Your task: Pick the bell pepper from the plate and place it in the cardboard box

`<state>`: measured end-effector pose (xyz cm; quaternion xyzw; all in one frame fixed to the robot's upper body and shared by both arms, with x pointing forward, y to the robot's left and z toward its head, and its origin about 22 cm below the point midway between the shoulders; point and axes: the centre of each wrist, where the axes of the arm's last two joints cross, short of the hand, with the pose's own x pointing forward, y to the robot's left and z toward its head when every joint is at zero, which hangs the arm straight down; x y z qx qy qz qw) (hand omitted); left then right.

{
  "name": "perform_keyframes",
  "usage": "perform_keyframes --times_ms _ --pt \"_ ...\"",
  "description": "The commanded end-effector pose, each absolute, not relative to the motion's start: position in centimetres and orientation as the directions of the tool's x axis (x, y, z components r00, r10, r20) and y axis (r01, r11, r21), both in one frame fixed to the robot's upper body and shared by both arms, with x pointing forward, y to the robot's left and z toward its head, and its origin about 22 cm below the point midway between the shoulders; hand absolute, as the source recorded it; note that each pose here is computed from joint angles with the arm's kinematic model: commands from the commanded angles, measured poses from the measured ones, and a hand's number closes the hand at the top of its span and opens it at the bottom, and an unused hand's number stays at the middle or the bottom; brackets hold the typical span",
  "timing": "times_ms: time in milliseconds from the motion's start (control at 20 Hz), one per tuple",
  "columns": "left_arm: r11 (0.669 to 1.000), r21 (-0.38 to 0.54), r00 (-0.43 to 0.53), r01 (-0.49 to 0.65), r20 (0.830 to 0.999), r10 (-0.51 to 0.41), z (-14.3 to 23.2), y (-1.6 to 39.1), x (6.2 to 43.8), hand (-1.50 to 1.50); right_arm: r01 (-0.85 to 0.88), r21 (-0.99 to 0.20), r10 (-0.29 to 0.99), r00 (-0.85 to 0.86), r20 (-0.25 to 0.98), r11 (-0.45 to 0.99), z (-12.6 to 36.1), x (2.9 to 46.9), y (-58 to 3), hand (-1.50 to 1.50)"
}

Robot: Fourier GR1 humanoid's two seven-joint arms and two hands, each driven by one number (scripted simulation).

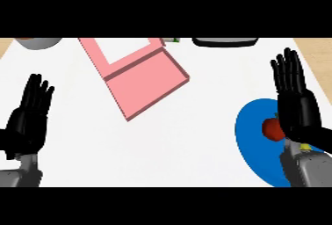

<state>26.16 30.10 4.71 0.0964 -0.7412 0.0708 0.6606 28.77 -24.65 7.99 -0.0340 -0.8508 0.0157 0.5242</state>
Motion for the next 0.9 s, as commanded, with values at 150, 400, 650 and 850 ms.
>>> perform_keyframes --times_ms 150,400,650,850 --pt "0.983 0.181 -0.111 -0.028 0.977 -0.183 5.2 28.3 26.7 0.00 0.565 -0.131 0.159 0.000 0.987 0.814 1.3 26.3 -29.1 -1.50" --pt "0.970 0.229 -0.126 0.076 0.968 -0.219 5.0 27.1 26.4 0.00 0.623 -0.575 0.423 0.393 0.816 0.531 -4.3 20.2 -36.1 -1.50" --pt "0.941 0.274 -0.140 0.199 0.958 -0.250 5.4 25.0 26.5 0.00 0.514 -0.811 0.550 0.606 0.575 0.281 -8.0 15.9 -36.8 -1.50" --pt "0.927 0.271 -0.120 0.260 0.961 -0.248 5.1 23.5 26.7 0.00 0.463 -0.867 0.560 0.676 0.479 0.184 -7.6 15.8 -37.0 -1.50"
